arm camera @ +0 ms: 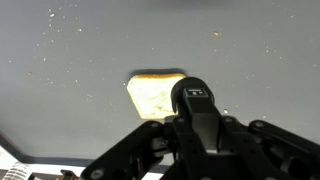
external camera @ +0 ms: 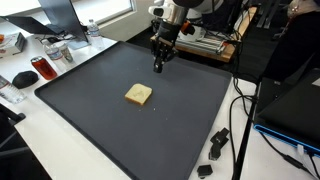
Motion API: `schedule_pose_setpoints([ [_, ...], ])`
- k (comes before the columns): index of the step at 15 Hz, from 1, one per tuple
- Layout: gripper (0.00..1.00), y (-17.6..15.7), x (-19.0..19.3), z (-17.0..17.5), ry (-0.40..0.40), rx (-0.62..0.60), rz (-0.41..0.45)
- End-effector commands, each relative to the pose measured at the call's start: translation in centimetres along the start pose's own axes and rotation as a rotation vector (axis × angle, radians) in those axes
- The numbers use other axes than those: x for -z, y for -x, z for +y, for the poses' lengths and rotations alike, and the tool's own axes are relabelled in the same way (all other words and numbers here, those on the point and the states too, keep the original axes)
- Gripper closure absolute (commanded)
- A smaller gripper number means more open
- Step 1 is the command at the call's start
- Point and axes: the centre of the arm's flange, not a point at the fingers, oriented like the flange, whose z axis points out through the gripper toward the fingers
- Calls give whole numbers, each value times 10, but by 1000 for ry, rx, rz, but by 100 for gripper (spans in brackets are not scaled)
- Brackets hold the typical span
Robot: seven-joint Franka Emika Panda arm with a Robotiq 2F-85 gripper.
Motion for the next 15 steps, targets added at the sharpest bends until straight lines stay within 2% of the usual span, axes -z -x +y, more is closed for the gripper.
schedule_pose_setpoints([
  [1,95,-54,16,7,92,-95,-110],
  [2,95,-61,14,16,133,-129,-147],
  [4,95,-75,7,39,139,-208,-223],
  [5,95,-81,5,48,75,-246,-242],
  [9,95,-102,-13,61,-93,-246,-321],
  [11,95,-111,-20,65,-114,-237,-314],
  [15,95,-118,-39,58,-104,-211,-341],
])
